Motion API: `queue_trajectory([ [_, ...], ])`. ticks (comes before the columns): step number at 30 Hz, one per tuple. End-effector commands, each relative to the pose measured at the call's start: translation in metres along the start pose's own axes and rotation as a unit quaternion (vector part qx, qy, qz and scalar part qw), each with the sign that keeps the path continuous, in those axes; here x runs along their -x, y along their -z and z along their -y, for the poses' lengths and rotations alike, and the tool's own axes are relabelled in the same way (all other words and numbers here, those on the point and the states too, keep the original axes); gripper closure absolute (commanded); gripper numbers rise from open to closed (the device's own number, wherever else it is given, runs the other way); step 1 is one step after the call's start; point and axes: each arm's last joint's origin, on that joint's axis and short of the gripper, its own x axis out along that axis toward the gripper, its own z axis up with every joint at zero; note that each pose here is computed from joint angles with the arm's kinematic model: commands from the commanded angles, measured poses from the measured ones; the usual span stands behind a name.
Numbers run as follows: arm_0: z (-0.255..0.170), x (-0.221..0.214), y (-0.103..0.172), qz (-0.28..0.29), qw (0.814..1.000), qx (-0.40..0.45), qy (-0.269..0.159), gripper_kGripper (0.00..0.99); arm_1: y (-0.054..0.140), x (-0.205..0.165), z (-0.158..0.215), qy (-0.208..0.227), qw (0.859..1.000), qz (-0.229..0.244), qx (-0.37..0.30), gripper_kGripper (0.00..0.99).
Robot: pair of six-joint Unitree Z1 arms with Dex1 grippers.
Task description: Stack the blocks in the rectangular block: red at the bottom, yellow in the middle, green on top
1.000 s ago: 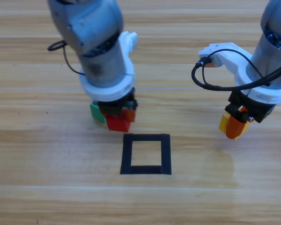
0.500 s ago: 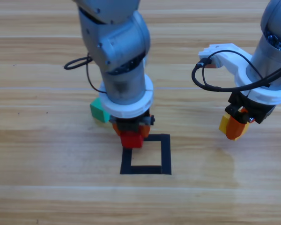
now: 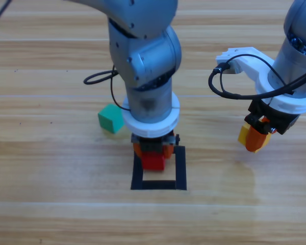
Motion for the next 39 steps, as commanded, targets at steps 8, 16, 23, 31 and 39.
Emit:
queue_trajectory([
  [8,0.019,-0.031,0.014,-0.023,0.999,-0.011,-0.021,0.870,0.002,-0.020,0.005,-0.014,1.000,-0.021,-0.013,0.982],
  [16,0.020,-0.035,0.014,-0.022,0.999,-0.010,-0.025,0.872,0.002,-0.022,0.005,-0.016,1.000,-0.024,-0.013,0.982],
  [23,0.023,-0.040,0.016,-0.023,0.999,-0.014,-0.028,0.872,0.002,-0.024,0.005,-0.016,0.999,-0.025,-0.013,0.982],
  [31,0.027,-0.043,0.018,-0.024,0.999,-0.016,-0.029,0.872,0.002,-0.024,0.005,-0.016,0.999,-0.026,-0.016,0.982],
  [39,0.027,-0.043,0.019,-0.022,0.999,-0.018,-0.034,0.501,0.002,-0.024,0.006,-0.017,0.999,-0.026,-0.019,0.982],
])
